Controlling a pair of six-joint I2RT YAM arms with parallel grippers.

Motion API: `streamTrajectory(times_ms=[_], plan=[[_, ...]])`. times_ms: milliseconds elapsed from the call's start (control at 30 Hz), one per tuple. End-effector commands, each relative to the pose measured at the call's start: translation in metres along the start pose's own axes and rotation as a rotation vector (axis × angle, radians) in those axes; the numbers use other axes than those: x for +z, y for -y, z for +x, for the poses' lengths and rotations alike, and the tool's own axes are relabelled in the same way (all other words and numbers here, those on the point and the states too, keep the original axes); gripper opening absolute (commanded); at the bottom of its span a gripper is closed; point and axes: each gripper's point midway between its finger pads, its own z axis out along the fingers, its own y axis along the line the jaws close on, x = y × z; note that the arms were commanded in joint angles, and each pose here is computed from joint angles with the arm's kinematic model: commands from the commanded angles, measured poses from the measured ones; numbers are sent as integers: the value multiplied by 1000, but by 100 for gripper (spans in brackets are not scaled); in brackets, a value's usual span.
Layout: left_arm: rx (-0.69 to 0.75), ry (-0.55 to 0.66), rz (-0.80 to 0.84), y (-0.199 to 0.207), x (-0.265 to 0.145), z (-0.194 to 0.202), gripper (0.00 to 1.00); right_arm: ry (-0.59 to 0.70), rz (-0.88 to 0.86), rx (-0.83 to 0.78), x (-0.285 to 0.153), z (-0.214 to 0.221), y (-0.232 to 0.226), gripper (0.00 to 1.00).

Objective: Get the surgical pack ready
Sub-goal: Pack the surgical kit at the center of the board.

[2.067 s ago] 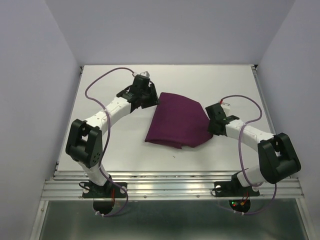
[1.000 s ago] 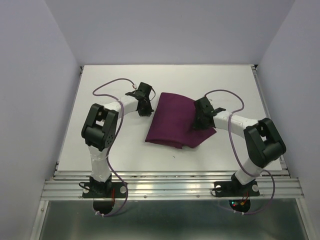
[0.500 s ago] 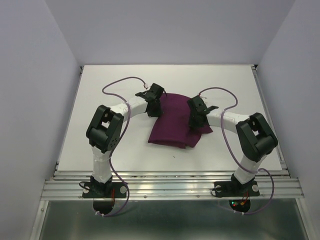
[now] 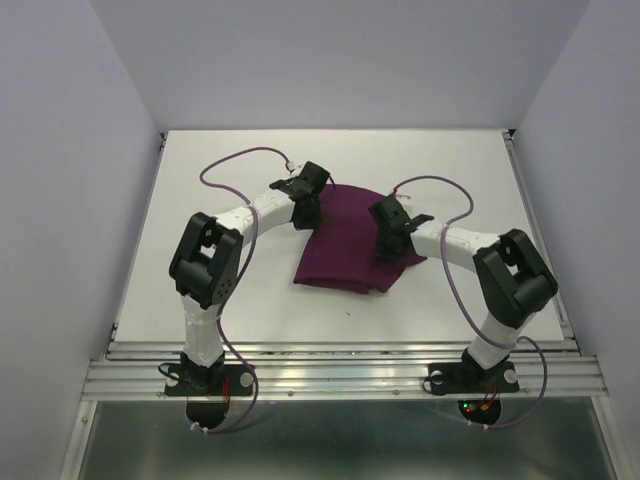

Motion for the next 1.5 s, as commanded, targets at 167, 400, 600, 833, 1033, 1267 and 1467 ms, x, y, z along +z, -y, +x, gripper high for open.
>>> streamTrajectory(times_ms=[167, 400, 600, 833, 1033, 1267, 1467], plan=[[-72, 149, 39, -23, -42, -74, 0, 133, 48, 90, -37, -55, 50, 24], [-67, 120, 22, -26, -4, -101, 0, 124, 13, 87, -19, -88, 34, 4], [-47, 86, 19, -19, 22, -104, 0, 100, -7, 78, 1, -97, 17, 2], [3, 57, 110, 11, 39, -101, 0, 25, 8, 64, 39, -83, 10, 1], [82, 29, 148, 52, 46, -84, 0, -23, -38, 71, 58, -74, -4, 1], [117, 29, 213, 88, 41, -77, 0, -74, -83, 62, 67, -64, -14, 1], [112, 50, 146, 85, 39, -90, 0, -53, -44, 50, 60, -68, -14, 1]])
